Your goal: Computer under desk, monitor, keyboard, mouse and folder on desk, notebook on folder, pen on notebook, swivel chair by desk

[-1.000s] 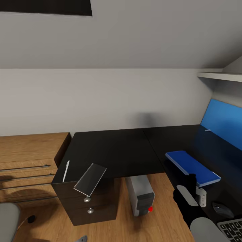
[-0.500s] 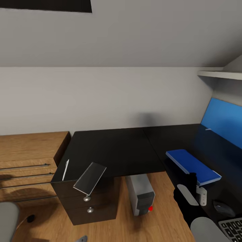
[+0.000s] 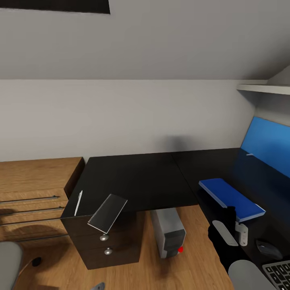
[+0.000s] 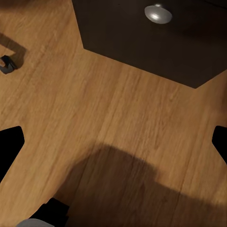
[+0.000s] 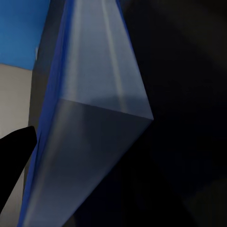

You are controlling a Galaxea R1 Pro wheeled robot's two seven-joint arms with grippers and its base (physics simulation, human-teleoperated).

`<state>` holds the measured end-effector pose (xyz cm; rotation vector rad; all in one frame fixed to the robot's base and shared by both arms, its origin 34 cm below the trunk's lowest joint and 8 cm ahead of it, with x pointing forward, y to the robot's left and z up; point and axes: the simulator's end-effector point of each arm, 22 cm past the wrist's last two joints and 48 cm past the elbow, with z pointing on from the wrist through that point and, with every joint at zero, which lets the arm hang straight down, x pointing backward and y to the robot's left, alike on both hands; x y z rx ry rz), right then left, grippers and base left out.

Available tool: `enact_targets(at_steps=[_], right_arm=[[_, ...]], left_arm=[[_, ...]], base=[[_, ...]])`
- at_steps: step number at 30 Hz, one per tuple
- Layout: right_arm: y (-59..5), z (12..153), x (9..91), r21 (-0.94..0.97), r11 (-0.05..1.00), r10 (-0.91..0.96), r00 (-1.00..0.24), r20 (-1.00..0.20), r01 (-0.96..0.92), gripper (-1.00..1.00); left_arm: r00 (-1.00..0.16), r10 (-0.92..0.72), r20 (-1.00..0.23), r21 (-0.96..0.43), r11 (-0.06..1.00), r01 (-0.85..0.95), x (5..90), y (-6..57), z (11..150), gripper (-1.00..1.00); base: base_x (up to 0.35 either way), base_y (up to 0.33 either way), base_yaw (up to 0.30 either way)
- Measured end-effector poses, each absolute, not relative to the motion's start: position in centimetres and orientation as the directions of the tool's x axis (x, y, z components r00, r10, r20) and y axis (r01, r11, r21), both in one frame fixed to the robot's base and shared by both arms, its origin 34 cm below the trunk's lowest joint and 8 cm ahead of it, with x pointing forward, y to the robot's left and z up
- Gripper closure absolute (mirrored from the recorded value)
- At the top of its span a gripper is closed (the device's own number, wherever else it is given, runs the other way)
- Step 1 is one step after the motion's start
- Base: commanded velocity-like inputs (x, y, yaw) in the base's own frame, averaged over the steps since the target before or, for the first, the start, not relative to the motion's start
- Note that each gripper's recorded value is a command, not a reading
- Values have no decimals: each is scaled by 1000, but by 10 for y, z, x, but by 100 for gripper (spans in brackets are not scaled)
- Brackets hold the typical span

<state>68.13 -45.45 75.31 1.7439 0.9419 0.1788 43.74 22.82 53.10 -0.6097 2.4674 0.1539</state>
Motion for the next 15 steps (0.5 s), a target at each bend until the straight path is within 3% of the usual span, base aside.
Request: enact_targets(at_steps=[15], right_arm=[[-455, 753, 681, 860, -90, 663, 675, -324, 501, 100]], left_arm=[[-724, -390, -568, -26, 889, -458, 437, 228, 531, -100]], base=[[0, 0, 0]])
